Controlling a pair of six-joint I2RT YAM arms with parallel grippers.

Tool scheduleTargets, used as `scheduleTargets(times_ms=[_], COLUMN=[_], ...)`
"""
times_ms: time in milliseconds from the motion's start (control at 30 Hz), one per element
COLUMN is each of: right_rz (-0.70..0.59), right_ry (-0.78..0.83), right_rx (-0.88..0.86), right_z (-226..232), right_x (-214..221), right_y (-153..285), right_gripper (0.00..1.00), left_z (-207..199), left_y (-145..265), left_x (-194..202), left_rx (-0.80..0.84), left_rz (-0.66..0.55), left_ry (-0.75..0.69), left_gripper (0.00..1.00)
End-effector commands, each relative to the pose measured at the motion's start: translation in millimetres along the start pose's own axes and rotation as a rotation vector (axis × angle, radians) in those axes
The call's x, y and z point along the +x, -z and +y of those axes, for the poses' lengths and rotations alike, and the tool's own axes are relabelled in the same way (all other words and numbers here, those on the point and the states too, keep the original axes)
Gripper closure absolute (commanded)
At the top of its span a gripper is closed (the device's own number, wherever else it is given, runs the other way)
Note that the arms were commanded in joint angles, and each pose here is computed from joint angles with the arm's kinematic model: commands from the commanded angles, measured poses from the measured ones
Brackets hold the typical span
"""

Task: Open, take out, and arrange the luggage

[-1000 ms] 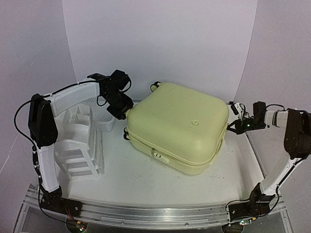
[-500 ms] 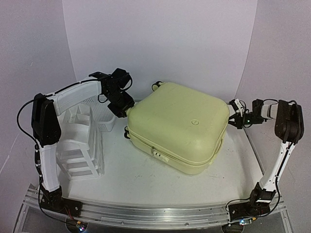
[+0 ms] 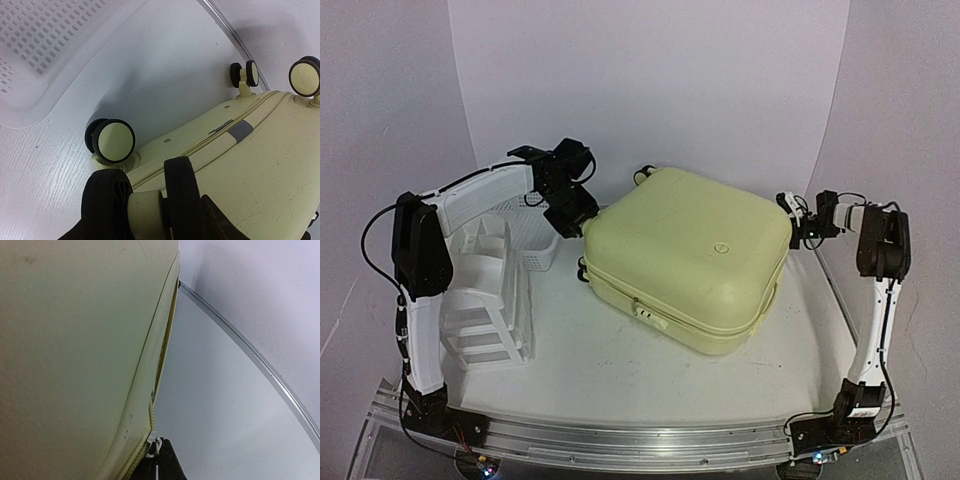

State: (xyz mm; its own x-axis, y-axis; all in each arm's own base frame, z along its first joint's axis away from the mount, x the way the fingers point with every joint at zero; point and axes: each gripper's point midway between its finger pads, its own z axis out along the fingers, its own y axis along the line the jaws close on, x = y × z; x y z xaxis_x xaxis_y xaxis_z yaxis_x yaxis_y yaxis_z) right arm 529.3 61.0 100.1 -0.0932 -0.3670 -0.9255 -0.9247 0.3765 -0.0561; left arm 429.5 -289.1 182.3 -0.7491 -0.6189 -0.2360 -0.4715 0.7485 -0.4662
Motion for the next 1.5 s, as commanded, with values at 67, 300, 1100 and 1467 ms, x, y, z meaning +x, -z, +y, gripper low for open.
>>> scheduleTargets(times_ms=[67,300,1100,1467], right_rz=[-0.137,-0.055,0.518,0.265], right_ry=[0.228,0.12,-1.507,-1.556], right_rx=[0.013,0.096,0.758,0.404], right_z=[-36,-46,163,310], right_x=[-65,-51,-28,-96], right_y=[-23,-12,156,152], right_gripper=[0.96,0.63,0.02,0.02], left_z=[11,16,-14,-58], left_y=[-1,6,95,133], left_x=[34,32,-9,49], left_rx=[-0.134,-0.145,0.086,0.489], left_rz=[-0.038,-0.052,-0.181,0.022], left_ry=[-0.731,-0.707,-0.857,-1.096], left_gripper=[1.0,1.0,0.06,0.01])
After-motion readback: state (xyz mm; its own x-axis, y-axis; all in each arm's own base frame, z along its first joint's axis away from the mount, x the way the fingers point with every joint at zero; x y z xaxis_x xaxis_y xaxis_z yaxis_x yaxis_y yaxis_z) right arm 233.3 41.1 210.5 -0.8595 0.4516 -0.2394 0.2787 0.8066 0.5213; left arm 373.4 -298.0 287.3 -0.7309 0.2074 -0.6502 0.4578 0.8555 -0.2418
